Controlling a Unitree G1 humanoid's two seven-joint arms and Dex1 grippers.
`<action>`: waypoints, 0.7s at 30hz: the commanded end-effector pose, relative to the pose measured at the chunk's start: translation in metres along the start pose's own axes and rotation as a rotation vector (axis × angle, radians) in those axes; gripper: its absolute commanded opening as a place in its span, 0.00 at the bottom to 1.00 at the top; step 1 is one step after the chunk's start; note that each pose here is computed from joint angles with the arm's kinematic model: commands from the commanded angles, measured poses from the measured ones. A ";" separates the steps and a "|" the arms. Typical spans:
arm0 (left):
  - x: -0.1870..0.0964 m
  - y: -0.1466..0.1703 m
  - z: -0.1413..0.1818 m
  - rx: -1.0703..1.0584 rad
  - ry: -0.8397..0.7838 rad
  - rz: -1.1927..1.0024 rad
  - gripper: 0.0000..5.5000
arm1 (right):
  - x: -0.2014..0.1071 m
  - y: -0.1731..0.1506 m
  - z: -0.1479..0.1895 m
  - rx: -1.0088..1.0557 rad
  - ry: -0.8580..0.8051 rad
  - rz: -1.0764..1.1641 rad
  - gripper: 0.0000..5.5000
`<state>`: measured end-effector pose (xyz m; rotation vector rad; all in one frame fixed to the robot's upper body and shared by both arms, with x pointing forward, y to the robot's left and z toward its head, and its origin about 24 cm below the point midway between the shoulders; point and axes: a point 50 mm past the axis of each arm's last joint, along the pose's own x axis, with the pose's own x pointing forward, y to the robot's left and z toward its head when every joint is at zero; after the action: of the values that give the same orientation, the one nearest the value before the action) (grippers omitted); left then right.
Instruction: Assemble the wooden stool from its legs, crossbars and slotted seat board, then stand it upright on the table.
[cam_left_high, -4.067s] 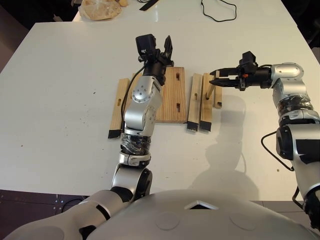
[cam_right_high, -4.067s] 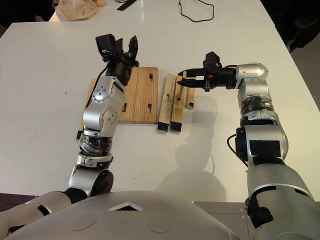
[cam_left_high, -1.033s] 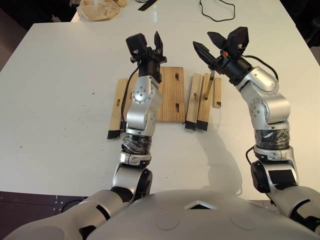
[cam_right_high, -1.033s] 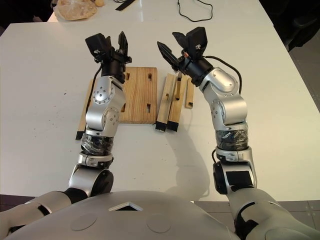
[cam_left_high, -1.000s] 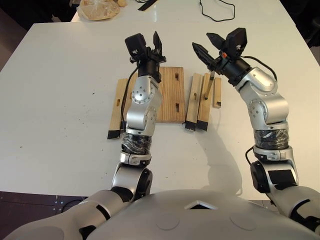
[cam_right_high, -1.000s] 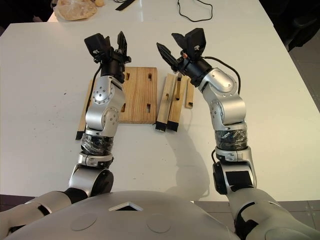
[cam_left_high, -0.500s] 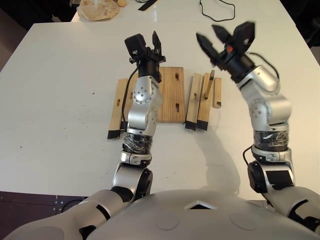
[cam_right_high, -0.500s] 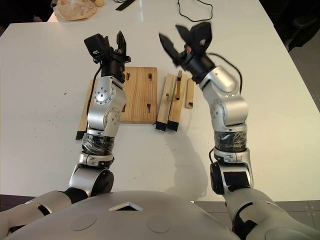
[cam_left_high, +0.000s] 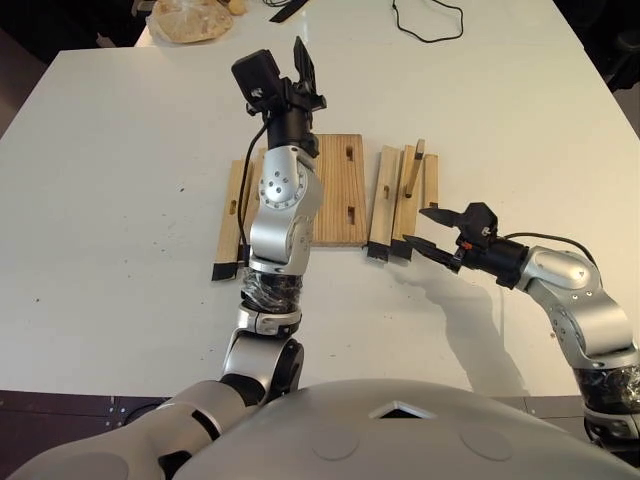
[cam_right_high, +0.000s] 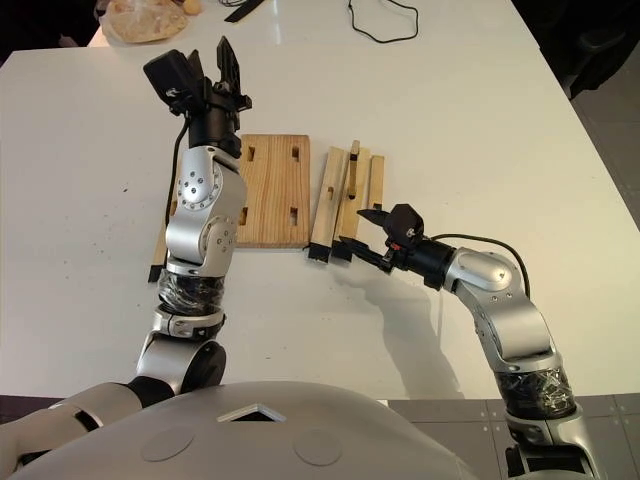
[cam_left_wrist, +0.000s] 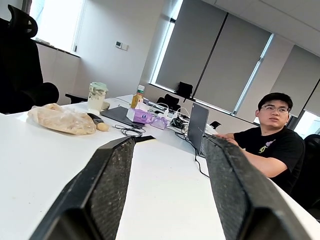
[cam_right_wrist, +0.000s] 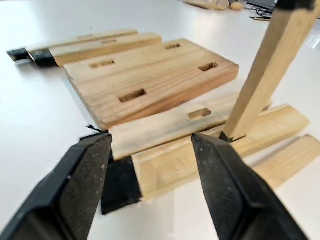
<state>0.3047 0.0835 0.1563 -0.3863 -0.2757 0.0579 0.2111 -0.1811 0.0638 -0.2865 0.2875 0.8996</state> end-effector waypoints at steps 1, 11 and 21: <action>-0.024 -0.002 -0.031 -0.081 0.132 0.060 0.45 | 0.017 -0.012 -0.004 -0.089 0.038 -0.073 0.53; -0.020 -0.007 -0.036 -0.099 0.133 0.054 0.45 | 0.010 -0.034 -0.015 -0.178 0.135 -0.132 0.53; -0.018 -0.010 -0.035 -0.122 0.112 0.070 0.45 | 0.014 -0.029 0.022 0.061 -0.030 -0.233 0.53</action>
<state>0.3085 0.0808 0.1457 -0.4045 -0.2648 0.0789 0.2461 -0.1864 0.0748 -0.3137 0.2497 0.7075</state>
